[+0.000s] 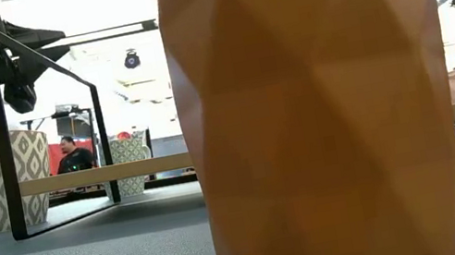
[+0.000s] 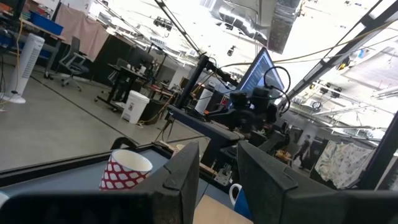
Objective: Place coffee mugs
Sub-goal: Put the orange patterned mug on the shelf
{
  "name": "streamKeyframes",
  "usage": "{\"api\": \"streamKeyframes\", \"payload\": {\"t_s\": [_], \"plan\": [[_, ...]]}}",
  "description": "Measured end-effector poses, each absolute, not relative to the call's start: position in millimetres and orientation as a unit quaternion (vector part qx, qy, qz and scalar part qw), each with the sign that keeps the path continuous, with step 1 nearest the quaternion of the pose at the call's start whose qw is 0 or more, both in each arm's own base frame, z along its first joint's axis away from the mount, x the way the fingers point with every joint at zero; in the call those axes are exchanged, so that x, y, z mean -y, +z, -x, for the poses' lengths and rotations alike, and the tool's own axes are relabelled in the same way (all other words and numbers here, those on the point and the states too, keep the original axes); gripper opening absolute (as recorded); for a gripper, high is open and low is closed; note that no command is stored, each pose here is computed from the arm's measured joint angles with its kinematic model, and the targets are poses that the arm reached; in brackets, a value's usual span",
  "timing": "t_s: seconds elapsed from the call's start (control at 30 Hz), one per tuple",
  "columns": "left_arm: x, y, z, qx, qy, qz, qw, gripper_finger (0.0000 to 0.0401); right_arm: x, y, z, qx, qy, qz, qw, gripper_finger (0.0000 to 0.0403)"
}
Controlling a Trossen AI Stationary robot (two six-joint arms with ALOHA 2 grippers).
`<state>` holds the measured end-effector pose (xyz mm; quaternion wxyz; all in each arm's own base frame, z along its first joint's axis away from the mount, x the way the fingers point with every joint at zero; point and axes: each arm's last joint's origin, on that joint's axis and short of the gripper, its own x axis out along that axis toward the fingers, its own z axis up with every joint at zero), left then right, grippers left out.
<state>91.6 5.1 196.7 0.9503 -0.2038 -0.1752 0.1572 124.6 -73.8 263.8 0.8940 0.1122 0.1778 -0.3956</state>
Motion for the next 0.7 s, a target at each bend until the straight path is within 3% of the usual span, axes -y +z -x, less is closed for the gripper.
{"api": "streamKeyframes", "payload": {"t_s": [0.7], "plan": [[-5, 197, -92, 0.175, 0.157, 0.204, 0.950, 0.0093, 114, 243, -127, -0.285, -0.480, -0.182, 0.810, 0.0139]]}}
